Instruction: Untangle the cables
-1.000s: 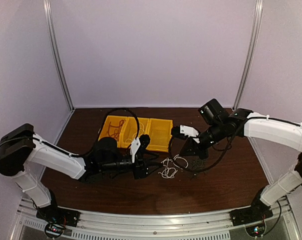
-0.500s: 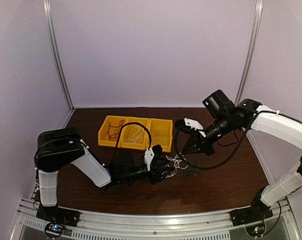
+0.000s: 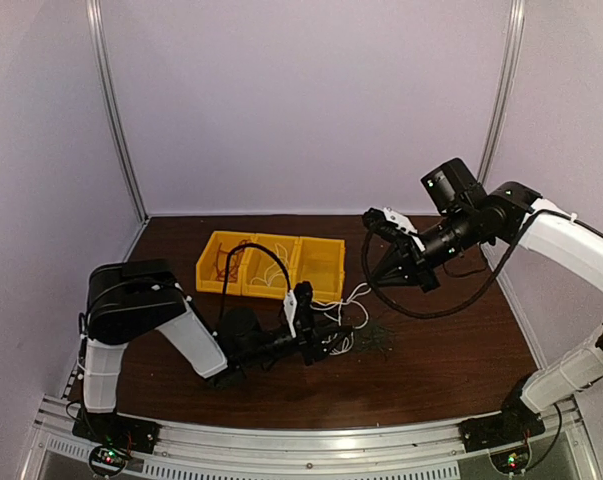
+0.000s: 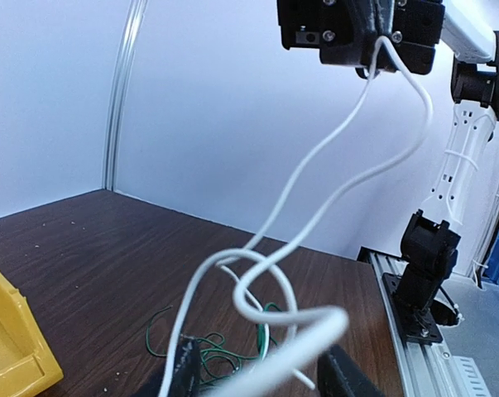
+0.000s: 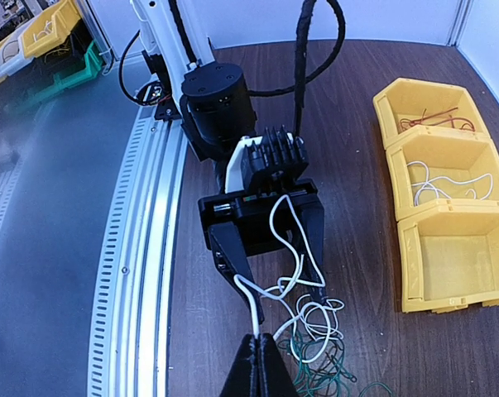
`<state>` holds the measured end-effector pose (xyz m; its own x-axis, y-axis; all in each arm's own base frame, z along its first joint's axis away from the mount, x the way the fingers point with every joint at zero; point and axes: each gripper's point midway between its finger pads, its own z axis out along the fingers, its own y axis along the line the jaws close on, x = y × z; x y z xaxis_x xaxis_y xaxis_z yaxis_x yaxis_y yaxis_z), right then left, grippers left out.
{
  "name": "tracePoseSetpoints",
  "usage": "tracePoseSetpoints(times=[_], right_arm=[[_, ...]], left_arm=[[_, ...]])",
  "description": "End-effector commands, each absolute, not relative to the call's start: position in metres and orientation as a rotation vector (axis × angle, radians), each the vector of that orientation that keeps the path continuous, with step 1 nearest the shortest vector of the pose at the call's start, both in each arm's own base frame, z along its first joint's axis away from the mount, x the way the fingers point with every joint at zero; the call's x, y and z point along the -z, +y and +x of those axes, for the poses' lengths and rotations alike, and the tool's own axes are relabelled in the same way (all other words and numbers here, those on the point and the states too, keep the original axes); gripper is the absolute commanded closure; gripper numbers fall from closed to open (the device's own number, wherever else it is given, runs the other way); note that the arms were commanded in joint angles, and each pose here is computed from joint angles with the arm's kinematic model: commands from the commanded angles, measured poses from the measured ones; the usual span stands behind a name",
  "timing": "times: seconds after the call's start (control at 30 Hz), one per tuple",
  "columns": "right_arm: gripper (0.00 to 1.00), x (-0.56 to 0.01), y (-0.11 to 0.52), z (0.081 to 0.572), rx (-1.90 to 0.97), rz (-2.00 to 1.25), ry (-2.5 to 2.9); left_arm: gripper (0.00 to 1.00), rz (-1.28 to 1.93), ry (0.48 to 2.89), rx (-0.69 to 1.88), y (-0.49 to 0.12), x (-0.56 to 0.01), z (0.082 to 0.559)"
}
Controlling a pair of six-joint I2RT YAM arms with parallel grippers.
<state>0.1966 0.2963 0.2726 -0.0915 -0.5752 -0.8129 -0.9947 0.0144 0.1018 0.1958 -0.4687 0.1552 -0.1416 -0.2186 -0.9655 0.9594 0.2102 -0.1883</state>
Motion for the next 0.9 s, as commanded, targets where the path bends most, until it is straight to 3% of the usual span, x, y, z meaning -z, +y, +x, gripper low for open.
tracePoseSetpoints(times=[0.0,0.17,0.3,0.37,0.4,0.7,0.77,0.87], right_arm=[[1.00,-0.276,0.297,0.198,-0.952,-1.593,1.711],[1.00,-0.262,0.295,0.211,-0.889,-1.552,1.768],[1.00,-0.258,0.293,0.226,-0.805,-1.501,1.809],[1.00,-0.253,0.292,0.228,-0.783,-1.499,1.819],[1.00,-0.251,0.292,0.228,-0.781,-1.501,1.820],[1.00,-0.247,0.300,0.223,-0.862,-1.519,1.817],[1.00,-0.250,0.301,0.222,-0.881,-1.524,1.812],[1.00,-0.255,0.302,0.219,-0.899,-1.525,1.798]], left_arm=[[0.48,0.678,1.168,1.284,-0.458,-0.202,0.199],[0.43,0.578,1.239,1.201,-0.428,-0.210,0.208],[0.37,0.697,1.404,1.118,-0.410,-0.183,0.195],[0.04,0.812,1.451,1.095,-0.406,-0.174,0.182],[0.03,0.834,1.464,1.076,-0.402,-0.175,0.178],[0.03,0.887,1.447,0.975,-0.431,-0.233,0.196],[0.13,0.904,1.447,0.985,-0.444,-0.237,0.199],[0.35,0.941,1.501,0.985,-0.464,-0.228,0.206]])
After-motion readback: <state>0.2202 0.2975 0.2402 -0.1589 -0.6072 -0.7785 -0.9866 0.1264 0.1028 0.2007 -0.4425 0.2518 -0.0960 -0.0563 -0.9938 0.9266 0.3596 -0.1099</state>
